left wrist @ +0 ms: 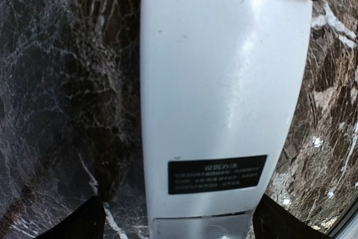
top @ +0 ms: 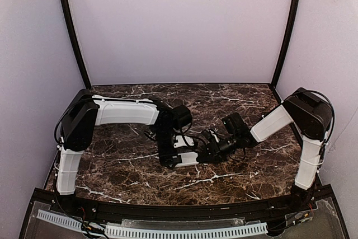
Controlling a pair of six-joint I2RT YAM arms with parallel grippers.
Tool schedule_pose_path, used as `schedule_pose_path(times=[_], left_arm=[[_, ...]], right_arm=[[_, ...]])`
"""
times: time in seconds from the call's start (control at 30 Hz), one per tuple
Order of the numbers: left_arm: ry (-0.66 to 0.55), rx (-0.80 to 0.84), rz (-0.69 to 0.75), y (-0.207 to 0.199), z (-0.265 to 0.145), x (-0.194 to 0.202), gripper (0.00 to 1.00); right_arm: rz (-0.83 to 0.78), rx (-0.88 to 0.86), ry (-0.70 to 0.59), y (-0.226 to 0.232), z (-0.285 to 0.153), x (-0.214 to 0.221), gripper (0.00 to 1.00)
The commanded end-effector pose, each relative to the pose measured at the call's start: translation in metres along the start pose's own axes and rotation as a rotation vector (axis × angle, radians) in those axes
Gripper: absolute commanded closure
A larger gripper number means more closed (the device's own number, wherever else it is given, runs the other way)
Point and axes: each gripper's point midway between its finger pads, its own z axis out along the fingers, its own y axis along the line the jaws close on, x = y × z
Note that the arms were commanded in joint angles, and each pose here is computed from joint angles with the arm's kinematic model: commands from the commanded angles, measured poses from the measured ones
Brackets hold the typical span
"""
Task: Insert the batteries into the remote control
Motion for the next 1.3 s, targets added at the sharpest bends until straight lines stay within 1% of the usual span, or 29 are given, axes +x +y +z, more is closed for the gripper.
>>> schedule_pose_path(times=[0.0,0.1,0.33,0.47,0.53,0.6,0.63,0.67,0.7,0.73,0.77,0.8,0.83,0.87,0.9,0.97,1.0,1.1,1.13,1.17,1.2,1.23,1.27], left_arm=[[-0.053,-0.036,-0.009,0.007,-0.016,-0.011,0.03],[-0.100,-0.051,0.000,0.008,-0.026,-0.018,0.02],[-0.273,-0.068,0.018,0.002,-0.064,-0.034,0.01],[-0.381,-0.101,-0.036,0.009,-0.088,-0.035,0.02],[-0.427,-0.116,-0.102,0.018,-0.096,-0.030,0.01],[-0.486,-0.127,-0.199,0.031,-0.102,-0.021,0.01],[-0.536,-0.135,-0.283,0.041,-0.108,-0.015,0.01],[-0.599,-0.147,-0.310,0.048,-0.116,-0.018,0.01],[-0.628,-0.157,-0.362,0.049,-0.121,-0.007,0.01],[-0.644,-0.221,-0.401,0.059,-0.117,0.000,0.01],[-0.688,-0.255,-0.448,0.063,-0.132,0.006,0.02],[-0.702,-0.314,-0.487,0.072,-0.132,0.013,0.01],[-0.746,-0.344,-0.556,0.077,-0.145,0.019,0.01],[-0.759,-0.408,-0.631,0.088,-0.144,0.031,0.01],[-0.804,-0.418,-0.736,0.096,-0.153,0.041,0.02],[-0.837,-0.397,-0.866,0.103,-0.153,0.056,0.02],[-0.838,-0.362,-0.868,0.100,-0.151,0.056,0.01],[-0.836,-0.226,-0.811,0.084,-0.141,0.048,0.02],[-0.825,-0.202,-0.837,0.082,-0.132,0.049,0.02],[-0.824,-0.157,-0.828,0.076,-0.127,0.046,0.04],[-0.802,-0.128,-0.832,0.074,-0.116,0.045,0.11],[-0.796,-0.096,-0.832,0.071,-0.114,0.041,0.14],[-0.753,-0.067,-0.856,0.069,-0.100,0.042,0.18]], right_arm=[[-0.026,-0.013,0.001,0.006,0.001,0.003,0.81],[-0.026,-0.011,0.001,0.005,0.001,0.004,0.81],[-0.023,-0.009,0.001,0.005,0.000,0.004,0.81],[-0.024,-0.013,0.001,0.006,0.000,0.005,0.81],[-0.025,-0.013,0.000,0.006,0.000,0.005,0.80],[-0.024,-0.015,0.001,0.006,0.000,0.006,0.80],[-0.022,-0.016,0.003,0.006,0.000,0.007,0.80],[-0.022,-0.017,0.003,0.006,0.000,0.008,0.80],[-0.023,-0.018,0.006,0.006,0.000,0.009,0.81],[-0.023,-0.019,0.008,0.006,0.000,0.010,0.81],[-0.022,-0.018,0.009,0.006,0.000,0.011,0.81],[-0.022,-0.019,0.012,0.007,0.000,0.012,0.81],[-0.022,-0.021,0.016,0.007,0.000,0.014,0.81],[-0.020,-0.021,0.020,0.007,0.000,0.016,0.81],[-0.020,-0.024,0.021,0.007,0.000,0.016,0.80],[-0.026,-0.031,0.028,0.009,0.000,0.019,0.79],[-0.028,-0.030,0.029,0.010,0.000,0.019,0.79],[-0.031,-0.035,0.039,0.013,0.000,0.022,0.77],[-0.031,-0.035,0.039,0.013,0.000,0.023,0.77],[-0.032,-0.037,0.042,0.014,0.001,0.024,0.77],[-0.034,-0.041,0.047,0.015,0.001,0.025,0.76],[-0.034,-0.042,0.049,0.016,0.002,0.026,0.76],[-0.035,-0.043,0.052,0.016,0.002,0.028,0.76]])
